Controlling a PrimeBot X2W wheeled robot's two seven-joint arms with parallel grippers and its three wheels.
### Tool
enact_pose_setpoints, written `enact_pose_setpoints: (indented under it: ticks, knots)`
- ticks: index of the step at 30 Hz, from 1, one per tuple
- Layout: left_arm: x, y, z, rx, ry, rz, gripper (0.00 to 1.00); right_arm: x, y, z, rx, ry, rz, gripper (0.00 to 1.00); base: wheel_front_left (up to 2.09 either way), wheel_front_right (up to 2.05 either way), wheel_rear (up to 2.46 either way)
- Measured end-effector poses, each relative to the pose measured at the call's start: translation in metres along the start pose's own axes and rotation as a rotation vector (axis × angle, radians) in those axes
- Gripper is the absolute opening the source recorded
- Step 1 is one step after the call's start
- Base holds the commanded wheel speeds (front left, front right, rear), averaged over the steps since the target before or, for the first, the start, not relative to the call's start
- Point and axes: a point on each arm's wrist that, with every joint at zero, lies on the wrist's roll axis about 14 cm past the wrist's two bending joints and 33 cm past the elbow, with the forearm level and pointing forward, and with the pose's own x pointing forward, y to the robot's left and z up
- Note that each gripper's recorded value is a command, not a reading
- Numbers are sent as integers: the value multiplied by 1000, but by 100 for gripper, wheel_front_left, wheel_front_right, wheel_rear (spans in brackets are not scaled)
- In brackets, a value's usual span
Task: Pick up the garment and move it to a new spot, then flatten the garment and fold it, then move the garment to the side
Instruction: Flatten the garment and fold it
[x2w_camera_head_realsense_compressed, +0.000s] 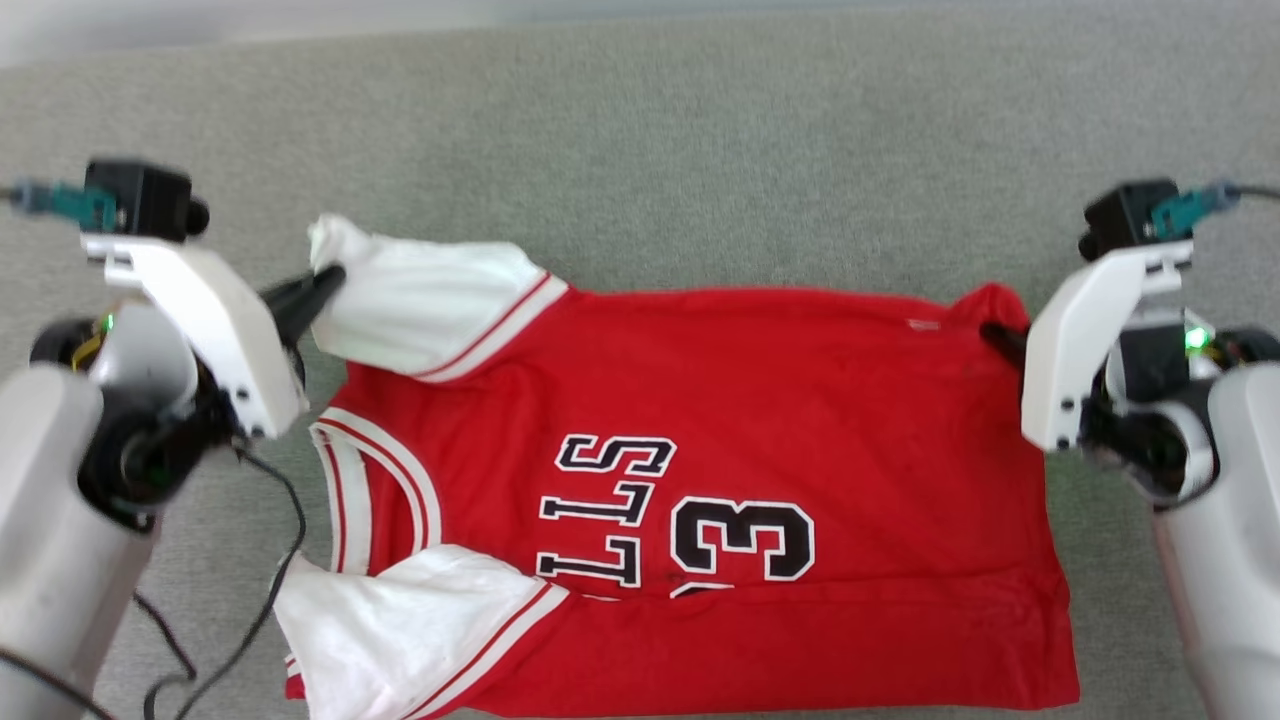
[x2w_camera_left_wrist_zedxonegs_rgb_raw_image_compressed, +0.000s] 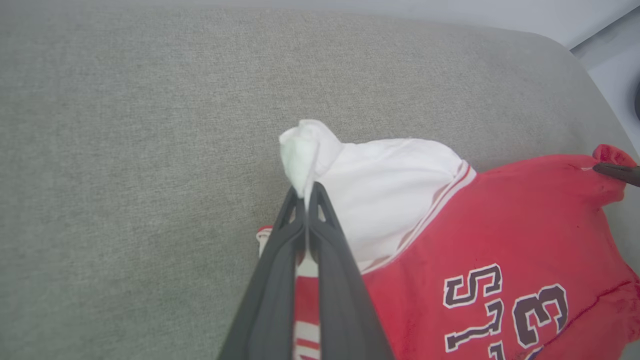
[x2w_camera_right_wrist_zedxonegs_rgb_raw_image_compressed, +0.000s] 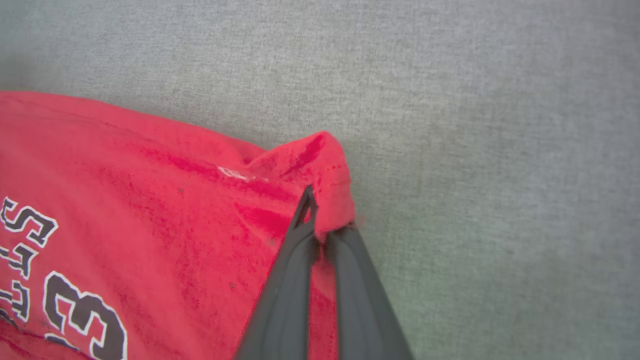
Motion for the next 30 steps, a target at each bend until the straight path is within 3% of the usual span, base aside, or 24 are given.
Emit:
enact_pose_setpoints:
  ticks: [18,19,21,22,23,25,26,27,30]
  knots:
    - [-106,-12,-129,-280,12,104,0,-64,16,-101,111,-26,21,0,0,0,0]
    - [-108,-13,-136,-295,25,109,0,-66,16,-107,117,-17,20,16,0,0,0]
    - [-112,-16,-152,-318,57,112,0,-69,18,-121,136,4,19,56,0,0,0]
    - [-113,-19,-156,-325,59,111,0,-69,19,-128,143,12,19,100,0,0,0]
    - [-113,-20,-158,-332,55,111,7,-70,20,-135,151,20,19,100,0,0,0]
    - [-113,-25,-161,-348,47,105,71,-71,24,-142,165,16,25,100,0,0,0]
    - [-112,-28,-164,-354,50,101,96,-71,25,-143,168,8,27,100,0,0,0]
    - [-112,-30,-166,-356,50,98,100,-72,26,-143,172,-5,27,100,0,0,0]
    - [-112,-32,-162,-336,16,92,100,-76,26,-140,172,-58,21,100,0,0,0]
